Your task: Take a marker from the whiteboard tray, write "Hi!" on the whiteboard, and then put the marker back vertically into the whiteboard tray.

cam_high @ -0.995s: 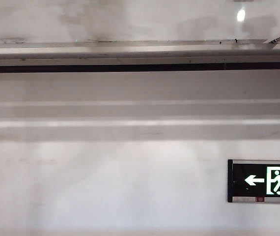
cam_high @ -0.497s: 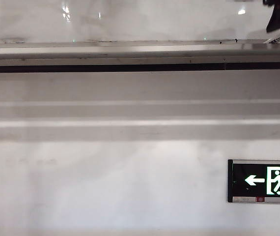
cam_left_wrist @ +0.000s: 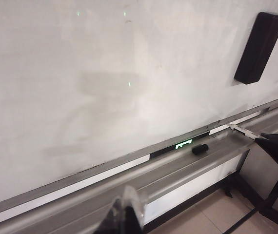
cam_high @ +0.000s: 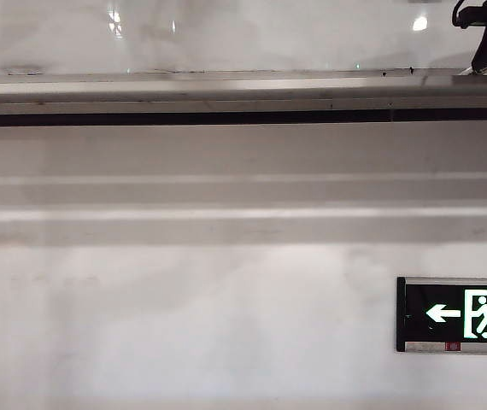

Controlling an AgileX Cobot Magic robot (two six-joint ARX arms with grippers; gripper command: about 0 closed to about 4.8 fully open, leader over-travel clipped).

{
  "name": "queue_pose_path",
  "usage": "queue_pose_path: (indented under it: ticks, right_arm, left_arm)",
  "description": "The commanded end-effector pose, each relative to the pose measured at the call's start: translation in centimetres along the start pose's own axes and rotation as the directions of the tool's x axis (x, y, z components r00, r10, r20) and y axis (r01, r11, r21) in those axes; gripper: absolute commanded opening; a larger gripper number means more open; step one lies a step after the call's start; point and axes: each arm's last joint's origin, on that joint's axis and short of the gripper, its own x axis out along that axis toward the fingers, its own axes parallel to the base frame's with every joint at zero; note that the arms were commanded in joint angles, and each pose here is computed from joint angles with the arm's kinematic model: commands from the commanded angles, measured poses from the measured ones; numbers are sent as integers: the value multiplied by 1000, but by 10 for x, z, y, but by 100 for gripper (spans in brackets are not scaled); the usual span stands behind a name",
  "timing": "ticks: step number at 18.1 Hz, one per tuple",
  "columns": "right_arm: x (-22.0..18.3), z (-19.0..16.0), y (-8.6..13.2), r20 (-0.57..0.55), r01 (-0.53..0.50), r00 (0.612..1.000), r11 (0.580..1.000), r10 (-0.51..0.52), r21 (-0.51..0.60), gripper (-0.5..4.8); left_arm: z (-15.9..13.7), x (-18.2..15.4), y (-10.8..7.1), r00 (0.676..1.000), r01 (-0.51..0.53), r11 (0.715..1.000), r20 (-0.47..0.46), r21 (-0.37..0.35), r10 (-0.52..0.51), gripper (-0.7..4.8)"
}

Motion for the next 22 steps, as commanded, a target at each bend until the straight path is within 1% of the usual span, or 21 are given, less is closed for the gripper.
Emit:
queue_pose_path:
  ticks: [1, 3, 4, 7, 9, 12, 14, 15, 16, 18, 19, 22]
  right_arm:
    - [-1, 2, 0, -2, -1, 1000, 1000, 1, 0, 100]
    - [-1, 0, 0, -16, -2, 1000, 1000, 2, 1, 33]
    - [-1, 1, 0, -14, -1, 1000, 1000, 1, 1, 17]
    - [-6, 4, 1, -10, -2, 1000, 1000, 2, 1, 17]
    - [-17, 10, 2, -3, -2, 1000, 1000, 2, 0, 14]
    - [-43, 19, 4, -12, -4, 1000, 1000, 4, 1, 9]
    - [-66, 26, 8, 2, -35, 999, 999, 35, 0, 8]
    - [-76, 31, 10, 28, -82, 996, 997, 82, -5, 8]
    - [-90, 39, 13, 80, -138, 987, 990, 139, -15, 8]
    - [-106, 57, 21, 165, -188, 970, 982, 181, 27, -5]
    - [-113, 73, 29, 211, -214, 956, 977, 206, 17, -5]
    - [-120, 108, 47, 295, -233, 930, 972, 219, 12, -5]
  left_arm:
    - [4, -2, -1, 1000, 7, 1000, 25, 9, -7, -5]
    - [4, -2, -1, 1000, 8, 1000, 25, 9, -8, -5]
    - [4, -2, -1, 1000, 8, 1000, 25, 9, -8, -5]
    - [4, -2, -1, 1000, 8, 1000, 25, 9, -8, -5]
    - [4, -2, -1, 1000, 8, 1000, 25, 9, -8, -5]
    - [4, -2, -1, 1000, 8, 1000, 25, 9, -8, -5]
    - [4, -2, -1, 1000, 8, 1000, 26, 9, -8, -5]
    - [5, -2, -1, 999, 8, 1000, 32, 12, -8, -5]
    - [6, -2, -1, 999, 7, 1000, 46, 16, -8, -5]
    - [9, -3, -1, 998, 6, 1000, 67, 24, -8, -5]
    - [9, -3, -1, 997, 6, 1000, 71, 25, -8, -5]
    - [9, -3, -1, 997, 7, 1000, 71, 25, -9, -5]
